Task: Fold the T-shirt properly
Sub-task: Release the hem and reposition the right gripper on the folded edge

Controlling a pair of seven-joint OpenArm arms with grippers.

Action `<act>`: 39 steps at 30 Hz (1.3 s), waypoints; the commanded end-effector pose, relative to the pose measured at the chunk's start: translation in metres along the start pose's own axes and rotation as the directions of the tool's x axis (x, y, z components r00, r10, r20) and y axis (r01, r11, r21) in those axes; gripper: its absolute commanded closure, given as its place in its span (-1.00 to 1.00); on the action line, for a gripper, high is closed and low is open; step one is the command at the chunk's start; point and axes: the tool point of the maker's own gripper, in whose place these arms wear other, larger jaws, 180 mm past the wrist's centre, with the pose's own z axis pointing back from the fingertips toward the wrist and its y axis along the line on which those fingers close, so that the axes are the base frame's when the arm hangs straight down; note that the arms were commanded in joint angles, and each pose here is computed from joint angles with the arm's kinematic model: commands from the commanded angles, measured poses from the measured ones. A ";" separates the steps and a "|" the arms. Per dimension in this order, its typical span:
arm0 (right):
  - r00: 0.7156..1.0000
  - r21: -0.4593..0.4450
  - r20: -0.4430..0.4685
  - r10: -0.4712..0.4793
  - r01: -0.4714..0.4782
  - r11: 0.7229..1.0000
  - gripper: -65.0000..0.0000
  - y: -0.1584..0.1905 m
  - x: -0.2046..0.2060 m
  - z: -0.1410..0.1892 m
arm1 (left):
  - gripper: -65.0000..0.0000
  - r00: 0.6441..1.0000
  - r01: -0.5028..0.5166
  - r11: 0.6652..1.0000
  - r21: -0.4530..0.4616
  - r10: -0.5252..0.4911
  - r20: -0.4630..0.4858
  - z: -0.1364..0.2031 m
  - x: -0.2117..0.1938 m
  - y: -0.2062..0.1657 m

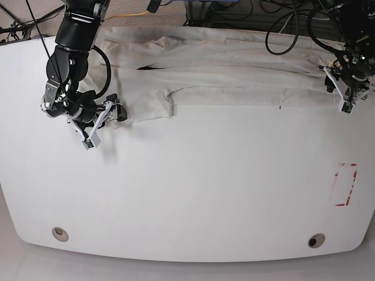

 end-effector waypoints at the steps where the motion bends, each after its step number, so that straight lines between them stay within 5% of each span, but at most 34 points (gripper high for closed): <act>1: 0.999 -0.008 0.031 0.010 -0.010 1.000 -0.40 -0.004 0.012 0.004 | 0.06 0.999 0.011 1.000 0.028 -0.012 0.037 0.006 0.011 0.010; 6: 0.999 0.013 0.035 -0.003 0.002 1.000 0.00 0.005 0.010 -0.001 | 0.06 0.999 0.011 1.000 0.028 -0.012 0.037 0.006 0.011 0.010; 12: 0.999 0.015 0.040 0.000 0.000 1.000 0.99 0.007 0.012 -0.001 | 0.06 0.999 0.011 1.000 0.025 -0.012 0.035 0.005 0.011 0.009; 25: 0.989 -0.056 0.127 0.072 -0.065 0.996 1.00 0.017 0.013 0.070 | 0.06 0.999 0.011 1.000 0.022 -0.012 0.031 0.004 0.010 0.008; 39: 0.990 0.162 0.132 -0.050 0.028 0.986 1.00 0.061 -0.058 0.127 | 0.06 1.000 -0.013 1.000 -0.028 0.012 -0.023 -0.010 -0.009 -0.002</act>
